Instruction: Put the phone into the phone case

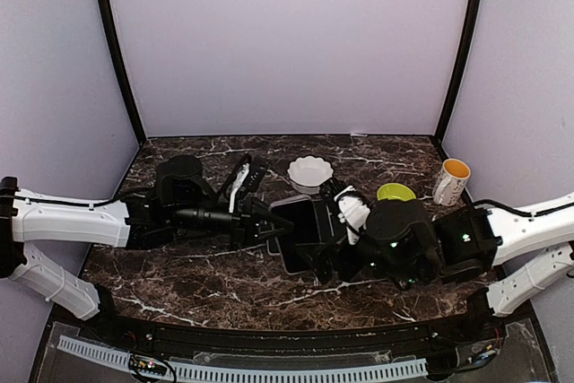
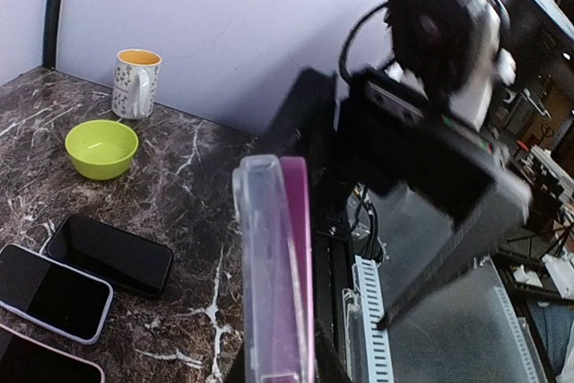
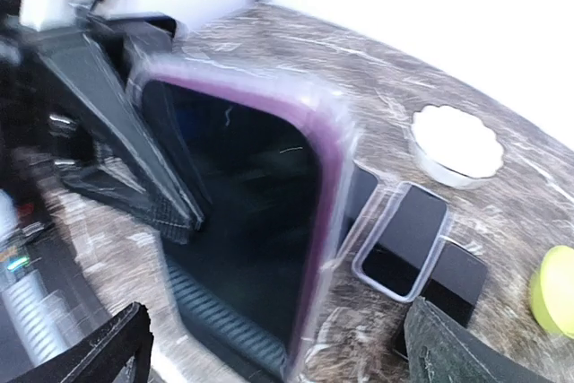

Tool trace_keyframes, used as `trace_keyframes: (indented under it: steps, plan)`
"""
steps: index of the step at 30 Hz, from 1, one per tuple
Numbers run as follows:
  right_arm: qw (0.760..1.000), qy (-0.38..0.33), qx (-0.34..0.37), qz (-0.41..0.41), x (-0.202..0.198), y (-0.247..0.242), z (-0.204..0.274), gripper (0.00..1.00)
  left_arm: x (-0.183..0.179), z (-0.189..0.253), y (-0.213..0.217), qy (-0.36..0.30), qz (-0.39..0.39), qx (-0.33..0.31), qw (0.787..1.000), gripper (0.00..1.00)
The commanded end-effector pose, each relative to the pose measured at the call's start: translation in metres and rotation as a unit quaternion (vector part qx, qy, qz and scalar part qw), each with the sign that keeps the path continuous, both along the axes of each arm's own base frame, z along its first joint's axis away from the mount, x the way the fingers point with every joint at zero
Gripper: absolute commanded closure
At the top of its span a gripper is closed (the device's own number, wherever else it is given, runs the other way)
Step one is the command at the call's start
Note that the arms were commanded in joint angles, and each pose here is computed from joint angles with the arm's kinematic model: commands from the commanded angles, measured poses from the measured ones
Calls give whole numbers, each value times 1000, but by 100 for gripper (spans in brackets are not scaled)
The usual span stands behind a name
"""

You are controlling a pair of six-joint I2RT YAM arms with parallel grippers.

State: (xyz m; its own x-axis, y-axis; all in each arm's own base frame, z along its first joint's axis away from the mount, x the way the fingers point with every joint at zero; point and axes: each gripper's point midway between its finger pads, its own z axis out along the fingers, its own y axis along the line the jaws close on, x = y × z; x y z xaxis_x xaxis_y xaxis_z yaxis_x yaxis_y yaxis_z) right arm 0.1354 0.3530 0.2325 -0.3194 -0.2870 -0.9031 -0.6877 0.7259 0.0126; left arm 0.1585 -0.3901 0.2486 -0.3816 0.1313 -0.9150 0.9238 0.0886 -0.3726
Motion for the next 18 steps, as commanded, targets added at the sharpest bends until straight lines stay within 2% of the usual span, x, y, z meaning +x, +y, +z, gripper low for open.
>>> trace_keyframes:
  steps: [1,5,8,14,15,17,18]
  plan:
    - [972,39,73,221,-41,9,33,2,-31,36,10,-103,-81,-43,990,100]
    - [958,11,106,265,-38,10,64,5,-40,45,13,-123,-102,-56,986,100]
    - [949,-6,123,289,-37,21,80,17,-43,47,10,-122,-112,-53,985,100]
    - [944,0,128,304,-27,38,82,55,-48,51,7,-136,-126,-51,981,100]
    - [941,0,136,310,-27,40,86,64,-49,52,6,-137,-130,-49,981,100]
    - [937,4,147,316,-27,42,88,92,-50,51,5,-138,-135,-46,980,100]
    - [938,7,149,312,-24,42,88,100,-50,51,5,-137,-136,-46,980,100]
